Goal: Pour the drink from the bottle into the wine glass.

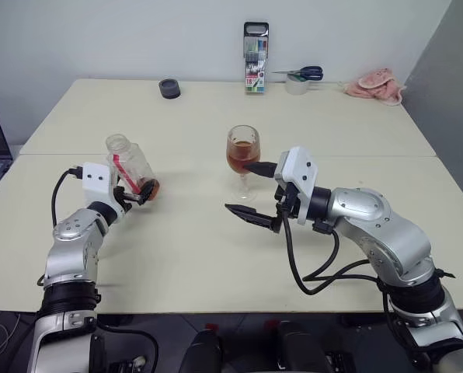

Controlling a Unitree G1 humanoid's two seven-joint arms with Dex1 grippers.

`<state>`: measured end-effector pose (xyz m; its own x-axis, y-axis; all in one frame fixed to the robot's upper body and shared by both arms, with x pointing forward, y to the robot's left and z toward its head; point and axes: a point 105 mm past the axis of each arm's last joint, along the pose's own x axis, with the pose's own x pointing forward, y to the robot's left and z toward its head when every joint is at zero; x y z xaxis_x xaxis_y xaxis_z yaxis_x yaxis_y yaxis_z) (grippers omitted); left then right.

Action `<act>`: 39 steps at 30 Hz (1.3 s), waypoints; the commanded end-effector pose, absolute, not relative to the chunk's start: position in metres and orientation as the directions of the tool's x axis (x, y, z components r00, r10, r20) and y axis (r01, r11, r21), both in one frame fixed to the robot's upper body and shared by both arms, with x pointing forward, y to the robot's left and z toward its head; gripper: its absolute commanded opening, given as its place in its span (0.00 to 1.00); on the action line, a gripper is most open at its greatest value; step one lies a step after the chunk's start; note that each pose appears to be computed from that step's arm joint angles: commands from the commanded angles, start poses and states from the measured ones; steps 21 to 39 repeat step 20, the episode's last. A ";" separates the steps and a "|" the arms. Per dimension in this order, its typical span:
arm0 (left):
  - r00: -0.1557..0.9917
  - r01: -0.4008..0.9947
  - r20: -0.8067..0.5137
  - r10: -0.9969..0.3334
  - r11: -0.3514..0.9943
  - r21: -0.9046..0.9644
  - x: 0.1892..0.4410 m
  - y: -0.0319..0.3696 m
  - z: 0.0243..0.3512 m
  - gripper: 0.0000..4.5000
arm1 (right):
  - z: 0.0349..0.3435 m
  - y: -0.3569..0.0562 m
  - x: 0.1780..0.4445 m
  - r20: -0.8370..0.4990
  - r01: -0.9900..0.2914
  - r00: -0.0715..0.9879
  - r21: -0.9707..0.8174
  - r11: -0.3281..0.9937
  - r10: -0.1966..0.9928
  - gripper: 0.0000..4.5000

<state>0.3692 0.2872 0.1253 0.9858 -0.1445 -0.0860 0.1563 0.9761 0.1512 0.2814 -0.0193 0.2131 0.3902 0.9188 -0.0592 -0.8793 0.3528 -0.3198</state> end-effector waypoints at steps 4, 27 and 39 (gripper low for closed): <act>0.987 0.159 -0.025 -0.157 0.970 0.183 0.346 0.283 0.134 0.99 | 0.198 -0.040 0.285 -0.040 -0.835 0.473 -0.339 0.434 0.880 1.00; 0.999 -0.033 0.048 0.026 0.986 0.162 0.296 0.281 0.132 0.99 | 0.138 -0.103 0.306 0.233 -0.502 0.835 -0.044 0.864 0.498 1.00; 0.999 -0.033 0.048 0.026 0.986 0.162 0.296 0.281 0.132 0.99 | 0.138 -0.103 0.306 0.233 -0.502 0.835 -0.044 0.864 0.498 1.00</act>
